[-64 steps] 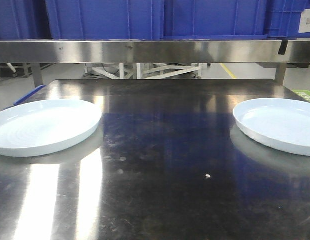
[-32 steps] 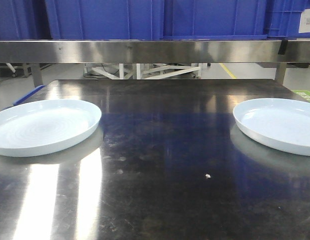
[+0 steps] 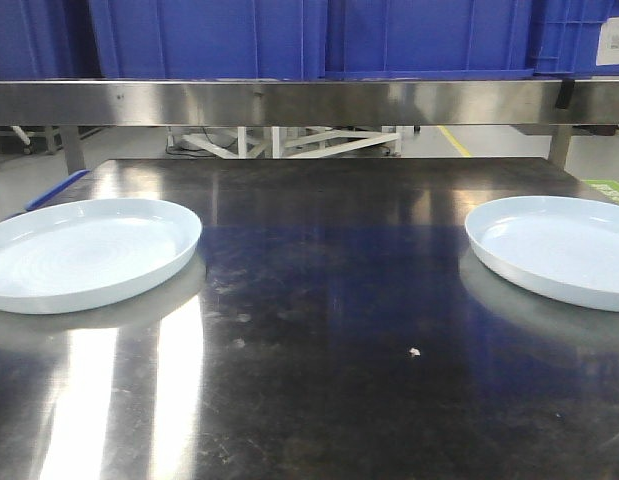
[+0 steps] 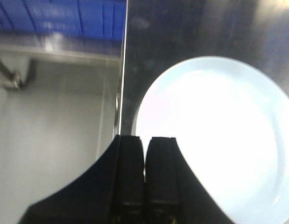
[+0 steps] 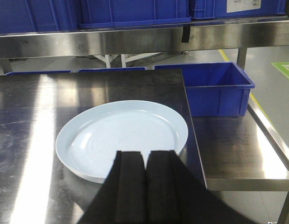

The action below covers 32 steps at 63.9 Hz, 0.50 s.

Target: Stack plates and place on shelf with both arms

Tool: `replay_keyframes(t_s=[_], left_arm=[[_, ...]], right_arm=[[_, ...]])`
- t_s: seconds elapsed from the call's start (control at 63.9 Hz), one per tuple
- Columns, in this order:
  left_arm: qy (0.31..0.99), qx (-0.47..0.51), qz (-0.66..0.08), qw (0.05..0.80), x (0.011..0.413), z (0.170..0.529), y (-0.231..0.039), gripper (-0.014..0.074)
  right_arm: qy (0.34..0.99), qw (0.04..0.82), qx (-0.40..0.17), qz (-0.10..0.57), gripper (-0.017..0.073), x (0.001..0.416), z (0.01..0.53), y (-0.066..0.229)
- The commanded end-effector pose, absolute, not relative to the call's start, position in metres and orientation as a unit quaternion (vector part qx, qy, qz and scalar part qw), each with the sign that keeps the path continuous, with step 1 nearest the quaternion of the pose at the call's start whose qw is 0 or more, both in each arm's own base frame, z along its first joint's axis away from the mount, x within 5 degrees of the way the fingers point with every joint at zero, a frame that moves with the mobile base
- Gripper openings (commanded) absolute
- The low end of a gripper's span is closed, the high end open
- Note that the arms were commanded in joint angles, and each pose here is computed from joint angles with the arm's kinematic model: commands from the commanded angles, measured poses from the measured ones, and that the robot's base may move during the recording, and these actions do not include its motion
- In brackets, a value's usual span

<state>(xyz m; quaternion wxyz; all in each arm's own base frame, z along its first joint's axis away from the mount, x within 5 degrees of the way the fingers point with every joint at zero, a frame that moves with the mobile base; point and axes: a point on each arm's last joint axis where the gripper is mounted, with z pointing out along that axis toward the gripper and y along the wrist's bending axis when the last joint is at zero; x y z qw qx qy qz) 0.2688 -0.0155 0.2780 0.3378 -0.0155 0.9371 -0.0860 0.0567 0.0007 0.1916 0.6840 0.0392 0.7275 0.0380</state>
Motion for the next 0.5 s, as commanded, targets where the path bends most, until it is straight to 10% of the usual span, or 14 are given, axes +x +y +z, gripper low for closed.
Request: replay_keyframes(t_s=[0.0, 0.266, 0.485], left_arm=[[0.939, -0.041, -0.108, 0.322, 0.291, 0.289, -0.01, 0.009], [0.965, -0.061, -0.154, 0.202, 0.332, 0.275, -0.002, 0.0106], [0.968, -0.064, -0.161, 0.182, 0.352, 0.263, -0.002, 0.0316]], right_arm=[[0.689, 0.723, 0.04, 0.031, 0.0057, 0.055, 0.201, -0.001], [0.689, 0.723, 0.04, 0.031, 0.0057, 0.055, 0.201, -0.001], [0.689, 0.723, 0.04, 0.031, 0.0057, 0.055, 0.201, -0.001]])
